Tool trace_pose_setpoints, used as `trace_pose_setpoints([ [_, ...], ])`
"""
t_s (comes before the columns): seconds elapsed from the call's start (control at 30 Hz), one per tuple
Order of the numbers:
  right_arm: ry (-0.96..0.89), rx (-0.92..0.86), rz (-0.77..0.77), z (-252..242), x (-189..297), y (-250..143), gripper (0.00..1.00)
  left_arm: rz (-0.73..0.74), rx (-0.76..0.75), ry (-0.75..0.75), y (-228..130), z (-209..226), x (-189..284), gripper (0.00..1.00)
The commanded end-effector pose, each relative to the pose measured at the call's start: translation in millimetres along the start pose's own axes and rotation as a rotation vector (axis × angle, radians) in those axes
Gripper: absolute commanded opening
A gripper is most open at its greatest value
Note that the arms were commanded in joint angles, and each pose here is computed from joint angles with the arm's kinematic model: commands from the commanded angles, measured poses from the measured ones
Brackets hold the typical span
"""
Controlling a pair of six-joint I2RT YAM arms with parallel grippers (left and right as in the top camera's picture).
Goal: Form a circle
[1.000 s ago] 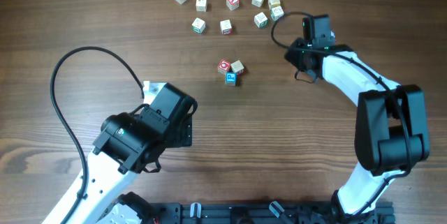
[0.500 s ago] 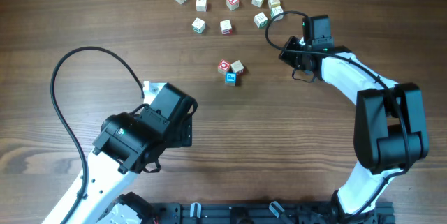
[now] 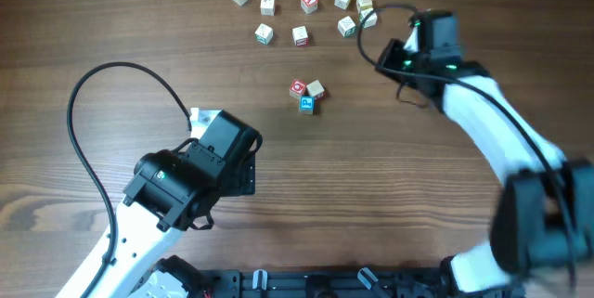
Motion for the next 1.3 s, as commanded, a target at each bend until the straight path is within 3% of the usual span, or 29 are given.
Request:
trace_pose_setpoints([
  [0.0,-0.061,0.108,-0.212,18.6,89.0,20.8,0.05,-0.013,0.007,0.013,0.4,2.6,0.0,1.0],
  [0.07,-0.093,0.119,-0.265,22.1,124.0,18.0,0.06,-0.013,0.007,0.013,0.4,2.6,0.0,1.0],
  [0.17,-0.083,0.138,-0.359,30.6,186.4,5.0,0.41,-0.013,0.007,0.013,0.4,2.6,0.0,1.0],
  [0.23,-0.087,0.139,-0.389,31.8,207.7,-2.9,1.0,-0.014,0.007,0.012,0.4,2.6,0.0,1.0],
  [0.47,-0.095,0.125,-0.361,29.4,231.8,-24.3,1.0,-0.013,0.007,0.012,0.4,2.6,0.0,1.0],
  [0.67,-0.225,0.103,-0.325,18.1,216.7,-21.3,1.0,-0.013,0.007,0.013,0.4,2.6,0.0,1.0],
  [0.97,-0.276,0.094,-0.214,10.1,193.2,-24.9,1.0,-0.013,0.007,0.013,0.4,2.6,0.0,1.0],
  [1.13,-0.22,0.103,-0.473,8.5,226.5,-41.1,1.0,-0.014,0.007,0.012,0.4,2.6,0.0,1.0],
  [1.27,-0.191,0.113,-0.706,-19.8,235.5,-94.5,1.0,-0.013,0.007,0.013,0.4,2.6,0.0,1.0],
])
Point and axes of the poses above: each gripper's point midway between its finger pads, its own x axis back along the fingers, its own z axis along the line the jaws close on, y = z × x, the point moved 10 cm from there along x, back along the fingers, and after that the axes turned 13 degrees about x, right-handed, at the moved point
